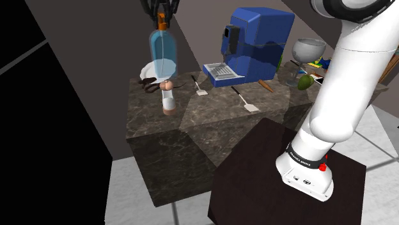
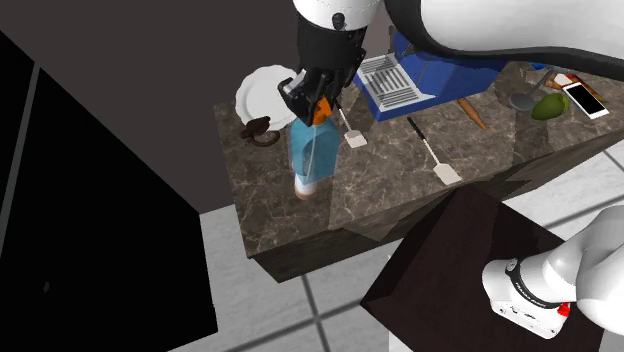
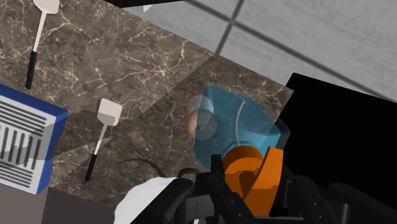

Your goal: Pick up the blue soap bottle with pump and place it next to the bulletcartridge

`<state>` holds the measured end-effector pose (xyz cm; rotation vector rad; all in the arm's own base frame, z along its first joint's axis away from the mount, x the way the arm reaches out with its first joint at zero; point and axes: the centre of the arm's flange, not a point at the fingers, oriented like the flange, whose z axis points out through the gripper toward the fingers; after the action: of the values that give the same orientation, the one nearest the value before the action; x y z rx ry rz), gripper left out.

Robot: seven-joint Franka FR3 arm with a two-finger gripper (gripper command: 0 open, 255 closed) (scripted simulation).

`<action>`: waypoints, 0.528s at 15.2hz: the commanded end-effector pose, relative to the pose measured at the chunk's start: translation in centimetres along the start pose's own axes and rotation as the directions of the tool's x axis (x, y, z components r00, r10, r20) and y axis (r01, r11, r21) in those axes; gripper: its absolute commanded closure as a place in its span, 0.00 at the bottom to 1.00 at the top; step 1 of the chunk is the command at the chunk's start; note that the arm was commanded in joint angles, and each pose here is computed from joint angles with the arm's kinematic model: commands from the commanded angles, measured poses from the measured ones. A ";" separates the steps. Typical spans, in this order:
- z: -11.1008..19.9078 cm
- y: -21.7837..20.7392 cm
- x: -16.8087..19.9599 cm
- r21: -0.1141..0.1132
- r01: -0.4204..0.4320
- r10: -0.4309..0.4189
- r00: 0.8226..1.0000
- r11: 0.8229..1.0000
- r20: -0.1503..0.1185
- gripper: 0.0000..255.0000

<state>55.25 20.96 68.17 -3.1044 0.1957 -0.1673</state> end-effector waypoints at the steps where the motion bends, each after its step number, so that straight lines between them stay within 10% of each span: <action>1: -1.1 -0.2 0.1 0.000 0.000 0.000 1.000 1.000 0.000 1.00; 8: -4.6 -0.3 0.5 0.000 0.000 0.000 1.000 1.000 0.000 1.00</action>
<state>55.33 21.00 72.39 -3.1044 0.1957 -0.1676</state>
